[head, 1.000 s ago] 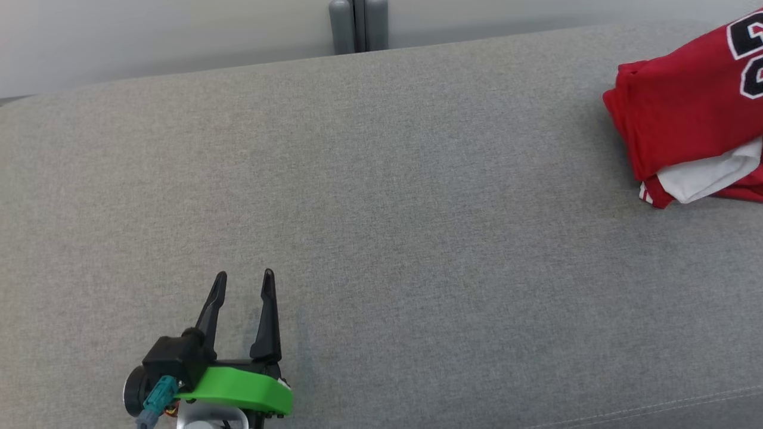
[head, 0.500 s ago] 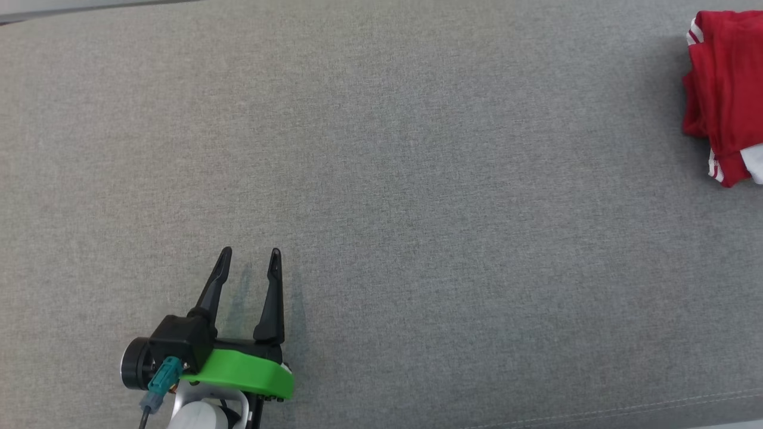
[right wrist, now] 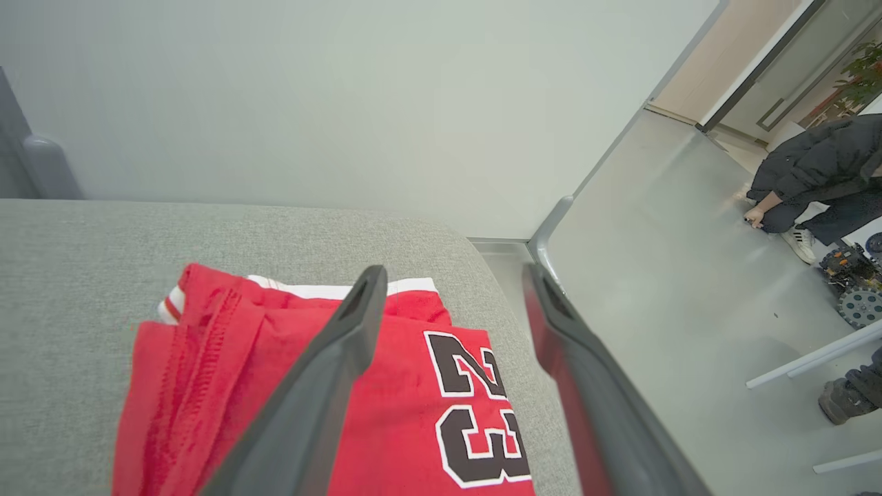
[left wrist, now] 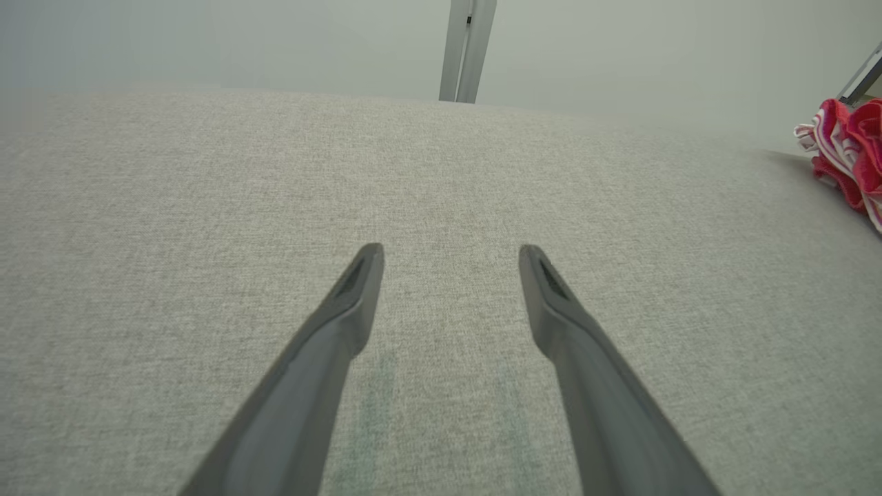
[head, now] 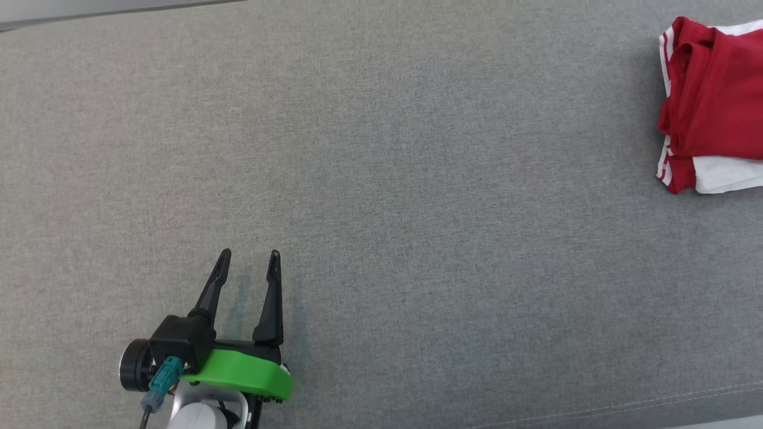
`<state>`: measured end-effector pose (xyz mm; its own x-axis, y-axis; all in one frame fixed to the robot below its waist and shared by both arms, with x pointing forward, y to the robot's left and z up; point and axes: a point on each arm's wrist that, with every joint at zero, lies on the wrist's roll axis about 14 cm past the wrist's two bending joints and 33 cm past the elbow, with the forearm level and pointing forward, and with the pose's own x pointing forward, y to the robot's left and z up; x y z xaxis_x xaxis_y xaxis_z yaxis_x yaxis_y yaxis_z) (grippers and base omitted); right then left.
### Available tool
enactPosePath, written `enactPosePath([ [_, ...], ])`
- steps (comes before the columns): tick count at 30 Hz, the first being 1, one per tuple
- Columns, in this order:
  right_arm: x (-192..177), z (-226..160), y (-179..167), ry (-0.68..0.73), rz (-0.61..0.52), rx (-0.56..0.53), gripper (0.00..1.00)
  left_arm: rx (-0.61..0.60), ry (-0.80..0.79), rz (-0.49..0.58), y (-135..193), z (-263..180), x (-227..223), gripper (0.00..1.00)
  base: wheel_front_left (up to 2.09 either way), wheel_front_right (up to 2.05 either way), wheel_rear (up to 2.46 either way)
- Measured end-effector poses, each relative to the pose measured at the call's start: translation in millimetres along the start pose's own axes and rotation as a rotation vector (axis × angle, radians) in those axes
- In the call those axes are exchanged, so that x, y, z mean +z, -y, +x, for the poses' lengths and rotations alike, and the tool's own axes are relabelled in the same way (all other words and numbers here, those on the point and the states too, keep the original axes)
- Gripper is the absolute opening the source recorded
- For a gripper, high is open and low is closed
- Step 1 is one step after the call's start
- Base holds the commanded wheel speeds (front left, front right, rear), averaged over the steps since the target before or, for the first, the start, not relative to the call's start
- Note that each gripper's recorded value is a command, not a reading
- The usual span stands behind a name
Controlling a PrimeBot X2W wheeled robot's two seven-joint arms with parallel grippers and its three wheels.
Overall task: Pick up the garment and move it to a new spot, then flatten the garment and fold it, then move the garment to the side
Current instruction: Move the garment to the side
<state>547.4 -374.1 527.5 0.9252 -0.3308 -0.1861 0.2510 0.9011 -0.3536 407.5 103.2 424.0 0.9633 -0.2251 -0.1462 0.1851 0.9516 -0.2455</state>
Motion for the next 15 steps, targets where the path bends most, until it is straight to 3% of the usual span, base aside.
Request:
enactPosePath([
  [10, 59.4, -31.4, -62.3, 0.225, 0.084, 0.163, 1.0, 0.015, 0.093, 0.013, -2.1, -7.0, 34.3, 1.0, 0.0, 0.0, 0.0],
  [15, 75.2, -60.4, -97.9, 0.305, 0.151, 0.256, 1.0, 0.088, 0.156, -0.002, -18.3, -14.6, 55.1, 1.0, 0.0, 0.0, 0.0],
])
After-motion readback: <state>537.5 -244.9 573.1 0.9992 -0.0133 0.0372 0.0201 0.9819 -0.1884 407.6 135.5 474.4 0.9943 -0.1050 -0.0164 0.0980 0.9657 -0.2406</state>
